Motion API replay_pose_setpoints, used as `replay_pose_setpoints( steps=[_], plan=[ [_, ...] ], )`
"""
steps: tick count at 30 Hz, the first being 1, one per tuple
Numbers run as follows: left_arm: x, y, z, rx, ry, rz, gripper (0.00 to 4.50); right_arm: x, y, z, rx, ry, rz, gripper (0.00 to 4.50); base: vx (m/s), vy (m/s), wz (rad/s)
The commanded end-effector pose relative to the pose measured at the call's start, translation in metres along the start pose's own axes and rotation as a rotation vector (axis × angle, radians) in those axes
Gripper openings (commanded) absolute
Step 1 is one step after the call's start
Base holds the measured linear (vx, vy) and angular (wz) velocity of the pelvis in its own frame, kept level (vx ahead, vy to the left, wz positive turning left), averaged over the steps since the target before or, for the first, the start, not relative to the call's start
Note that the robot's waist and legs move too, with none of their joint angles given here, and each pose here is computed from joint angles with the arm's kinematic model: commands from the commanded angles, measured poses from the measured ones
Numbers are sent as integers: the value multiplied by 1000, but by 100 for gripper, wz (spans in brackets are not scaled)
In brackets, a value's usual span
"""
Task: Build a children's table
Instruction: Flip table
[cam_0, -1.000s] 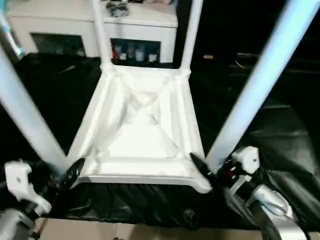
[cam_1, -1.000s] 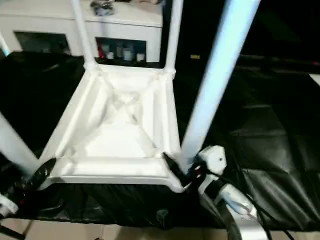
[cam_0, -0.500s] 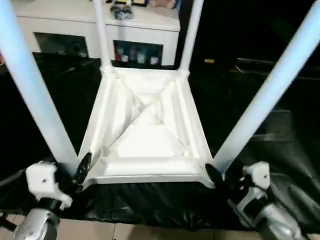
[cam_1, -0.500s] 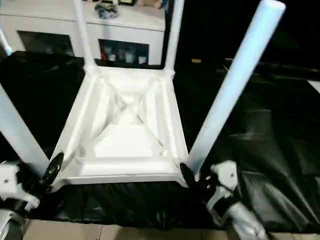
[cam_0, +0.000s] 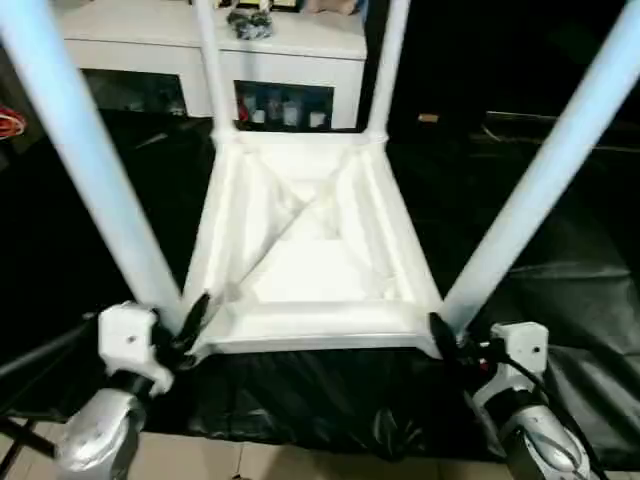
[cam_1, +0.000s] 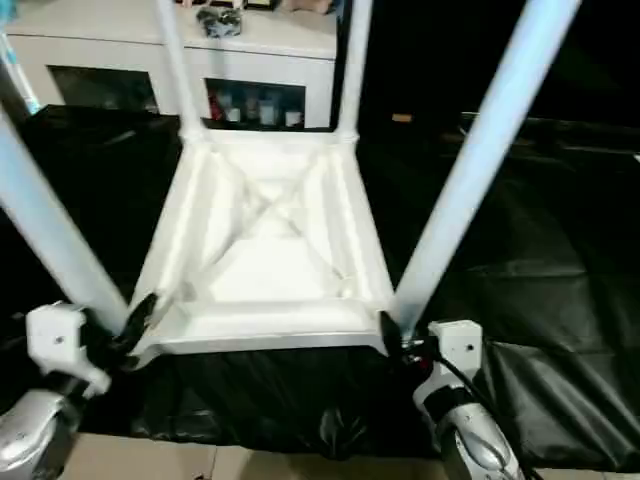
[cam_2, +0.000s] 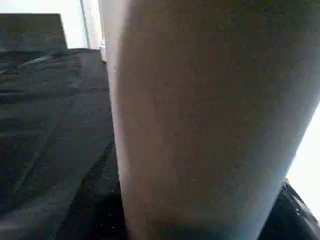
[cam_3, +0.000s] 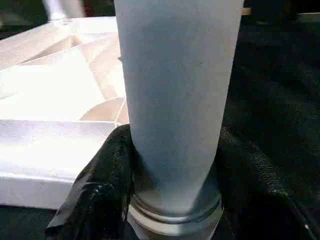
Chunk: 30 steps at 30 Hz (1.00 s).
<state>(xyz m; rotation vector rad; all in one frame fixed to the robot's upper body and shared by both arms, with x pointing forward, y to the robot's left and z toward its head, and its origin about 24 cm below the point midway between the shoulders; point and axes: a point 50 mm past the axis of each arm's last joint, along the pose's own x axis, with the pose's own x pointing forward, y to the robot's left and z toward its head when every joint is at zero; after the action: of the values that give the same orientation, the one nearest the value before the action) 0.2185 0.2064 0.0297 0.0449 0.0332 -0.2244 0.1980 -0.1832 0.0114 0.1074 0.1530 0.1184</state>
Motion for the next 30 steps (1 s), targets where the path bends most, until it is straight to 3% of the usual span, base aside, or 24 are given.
replay_pose_setpoints(
  steps=[1,9,12,15,22,25,30],
  plan=[
    [4,3,2,21,-12,8,208,-12,-36,8,-26,-33,-232,206,0,0,0],
    [17,-4,5,29,-27,-27,208,-12,-38,16,-77,-65,-286,202,0,0,0],
    [22,-3,7,30,-25,-16,208,-7,-31,17,-92,-50,-220,201,0,0,0],
    [28,-5,12,16,-29,-20,208,-1,-28,19,-78,-64,-145,270,0,0,0],
    [35,-6,17,-68,-37,-8,208,-8,-37,36,-23,-188,-200,322,0,0,0],
    [38,-6,17,-102,-37,5,208,-23,-40,48,61,-289,-138,351,0,0,0],
    [41,-6,18,-117,-25,0,208,-33,-43,52,55,-283,-58,376,0,0,0]
  ],
)
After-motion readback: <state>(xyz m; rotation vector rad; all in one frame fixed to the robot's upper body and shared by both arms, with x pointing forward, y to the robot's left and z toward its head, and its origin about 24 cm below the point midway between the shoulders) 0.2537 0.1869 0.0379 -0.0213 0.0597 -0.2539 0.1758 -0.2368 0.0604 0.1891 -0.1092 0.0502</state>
